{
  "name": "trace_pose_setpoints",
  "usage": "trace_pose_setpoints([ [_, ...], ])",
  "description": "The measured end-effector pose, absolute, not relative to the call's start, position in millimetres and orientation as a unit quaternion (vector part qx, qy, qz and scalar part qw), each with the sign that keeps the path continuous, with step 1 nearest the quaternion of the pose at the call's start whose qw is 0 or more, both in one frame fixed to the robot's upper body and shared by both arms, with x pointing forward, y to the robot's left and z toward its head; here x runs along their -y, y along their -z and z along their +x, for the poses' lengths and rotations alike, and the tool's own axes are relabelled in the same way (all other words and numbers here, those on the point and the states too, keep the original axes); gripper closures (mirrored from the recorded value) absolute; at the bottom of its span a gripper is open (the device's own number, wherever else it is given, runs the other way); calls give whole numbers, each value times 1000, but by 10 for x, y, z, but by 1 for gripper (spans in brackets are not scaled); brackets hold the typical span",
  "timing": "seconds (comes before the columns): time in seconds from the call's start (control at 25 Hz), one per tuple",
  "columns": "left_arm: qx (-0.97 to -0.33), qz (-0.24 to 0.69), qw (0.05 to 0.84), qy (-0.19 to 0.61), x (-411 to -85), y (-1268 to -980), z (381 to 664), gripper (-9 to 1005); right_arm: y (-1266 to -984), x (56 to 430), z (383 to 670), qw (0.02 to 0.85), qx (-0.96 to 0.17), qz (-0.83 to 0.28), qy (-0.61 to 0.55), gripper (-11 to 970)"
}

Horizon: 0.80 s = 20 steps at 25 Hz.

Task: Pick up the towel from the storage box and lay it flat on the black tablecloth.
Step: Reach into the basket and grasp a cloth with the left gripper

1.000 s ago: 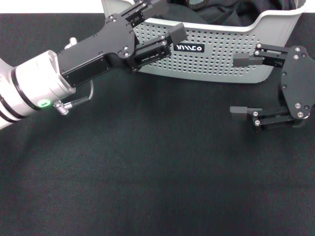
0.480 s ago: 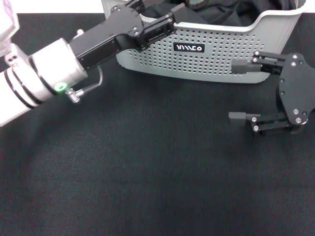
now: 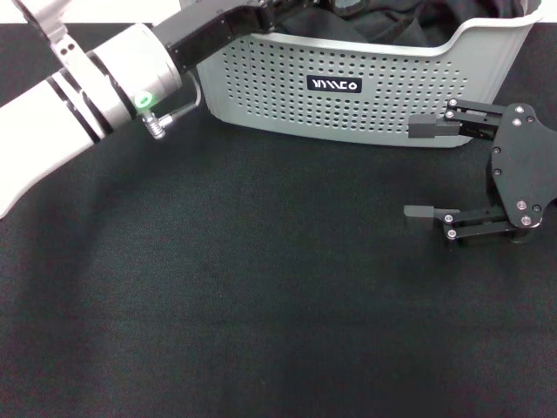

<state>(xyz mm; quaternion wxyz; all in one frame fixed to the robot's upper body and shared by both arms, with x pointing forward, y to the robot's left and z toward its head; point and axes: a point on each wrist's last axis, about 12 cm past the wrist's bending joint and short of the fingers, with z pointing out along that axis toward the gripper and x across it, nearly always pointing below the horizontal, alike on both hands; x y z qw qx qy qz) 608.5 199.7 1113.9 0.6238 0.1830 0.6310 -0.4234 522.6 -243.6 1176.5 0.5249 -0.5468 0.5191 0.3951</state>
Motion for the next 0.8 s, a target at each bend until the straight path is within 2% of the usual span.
trace_pose_setpoints([
  [0.4, -657, 156, 606, 422, -1909, -11140, 6203, 169, -11773, 2429, 5232, 527, -516, -550, -393, 108],
  [0.72, -662, 146, 594, 434, -1916, -11123, 6182, 169, -11784, 2437, 5237, 529, -515, -550, -390, 109],
  [0.8, -664, 143, 591, 435, -1935, -11107, 6166, 196, -11787, 2436, 5240, 529, -514, -550, -390, 110],
])
